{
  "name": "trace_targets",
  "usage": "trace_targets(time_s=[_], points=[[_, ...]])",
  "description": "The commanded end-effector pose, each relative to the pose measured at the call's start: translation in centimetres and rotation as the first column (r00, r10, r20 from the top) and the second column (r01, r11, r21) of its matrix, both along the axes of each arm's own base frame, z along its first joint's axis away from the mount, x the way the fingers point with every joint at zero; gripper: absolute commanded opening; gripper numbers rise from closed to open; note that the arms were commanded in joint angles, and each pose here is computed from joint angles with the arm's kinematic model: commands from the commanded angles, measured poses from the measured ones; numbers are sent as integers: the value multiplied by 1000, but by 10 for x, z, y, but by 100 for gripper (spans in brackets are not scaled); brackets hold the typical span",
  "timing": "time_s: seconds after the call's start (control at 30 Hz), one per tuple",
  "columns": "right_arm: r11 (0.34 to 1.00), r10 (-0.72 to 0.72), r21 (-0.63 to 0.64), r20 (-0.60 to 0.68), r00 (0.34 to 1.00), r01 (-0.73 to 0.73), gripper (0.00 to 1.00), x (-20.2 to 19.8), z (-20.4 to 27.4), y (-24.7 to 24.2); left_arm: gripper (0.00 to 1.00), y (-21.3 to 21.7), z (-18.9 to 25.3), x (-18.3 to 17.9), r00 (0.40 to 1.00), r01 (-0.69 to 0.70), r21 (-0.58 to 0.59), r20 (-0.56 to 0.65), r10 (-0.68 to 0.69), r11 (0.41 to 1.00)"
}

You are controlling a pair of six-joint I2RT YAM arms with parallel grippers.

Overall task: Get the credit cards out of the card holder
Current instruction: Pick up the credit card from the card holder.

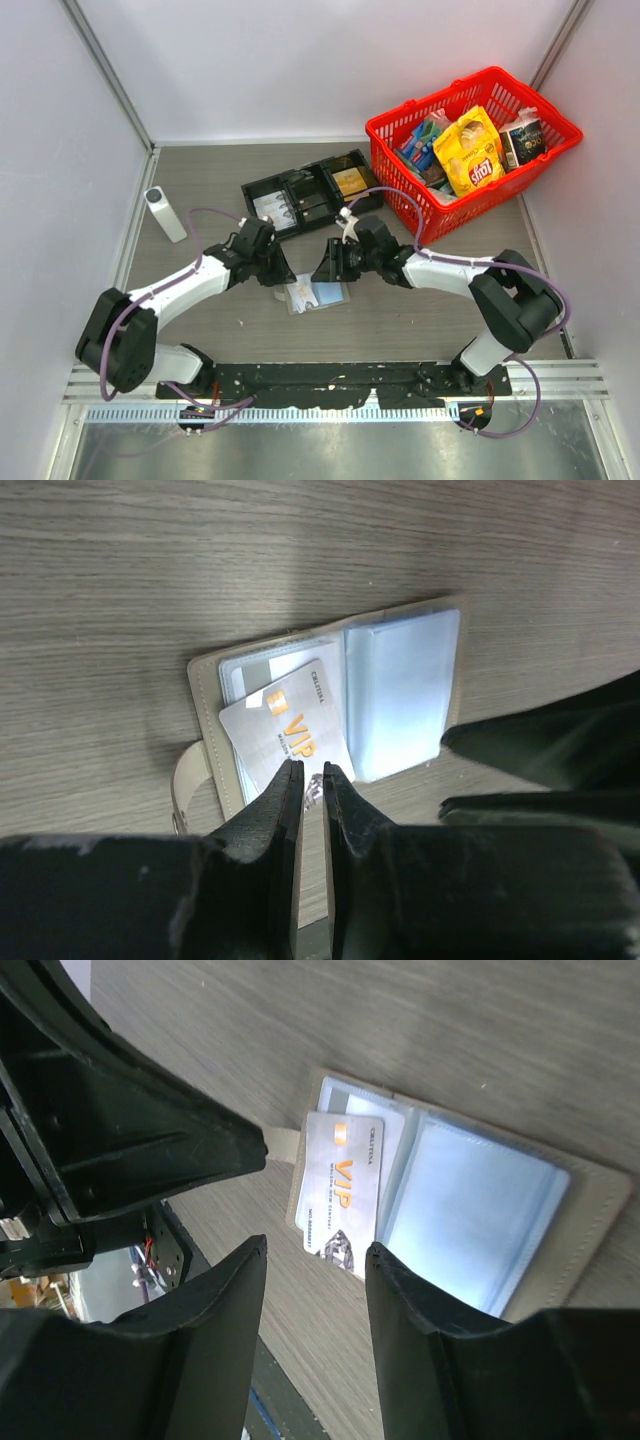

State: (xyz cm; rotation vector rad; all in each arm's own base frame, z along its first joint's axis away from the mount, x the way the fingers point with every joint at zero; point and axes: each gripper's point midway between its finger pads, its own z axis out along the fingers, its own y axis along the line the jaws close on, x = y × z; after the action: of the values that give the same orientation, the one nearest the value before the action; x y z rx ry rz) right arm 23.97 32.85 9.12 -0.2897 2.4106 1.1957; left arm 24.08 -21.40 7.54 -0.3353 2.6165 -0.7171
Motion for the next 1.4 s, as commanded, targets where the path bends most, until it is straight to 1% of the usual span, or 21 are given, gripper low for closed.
trace_targets(time_s=[0.0,0.13,0.23,0.37,0.67,0.9,1.1,1.2,1.23,1.3,1.33,1.37], points=[[998,44,51,-22,999,-43,47,-12,0,19,16,-3,-3,7,997,79,59,-12,-78,995],[998,54,26,-67,996,-53,43,-19,-17,24,15,-1,-15,7,995,94,100,-44,-89,991],[999,52,10,-95,994,-51,43,-22,-26,23,14,1,-25,2,992,103,113,-85,-94,988],[998,40,-44,-133,990,-46,43,-25,-42,18,14,5,-38,-9,989,98,121,-124,-83,988],[991,44,-114,-179,983,-65,44,-32,-62,10,13,7,-51,-21,984,66,96,-171,-49,993],[990,68,-112,-191,979,-91,42,-35,-68,11,13,4,-56,-24,981,45,79,-192,-29,996],[990,85,-100,-182,980,-104,33,-35,-66,13,13,7,-61,-29,978,21,81,-210,-4,996],[990,83,-97,-168,982,-101,25,-34,-62,12,13,7,-60,-30,978,17,79,-211,0,997],[990,83,-99,-161,984,-100,24,-33,-61,12,12,7,-60,-29,978,15,81,-208,2,997],[991,84,-95,-149,985,-99,18,-32,-57,11,12,7,-58,-28,980,11,80,-199,5,997],[991,83,-92,-142,986,-97,10,-31,-54,12,12,7,-56,-27,981,9,76,-194,6,997],[992,83,-87,-132,988,-95,6,-30,-50,11,13,6,-53,-25,983,7,71,-185,7,997]])
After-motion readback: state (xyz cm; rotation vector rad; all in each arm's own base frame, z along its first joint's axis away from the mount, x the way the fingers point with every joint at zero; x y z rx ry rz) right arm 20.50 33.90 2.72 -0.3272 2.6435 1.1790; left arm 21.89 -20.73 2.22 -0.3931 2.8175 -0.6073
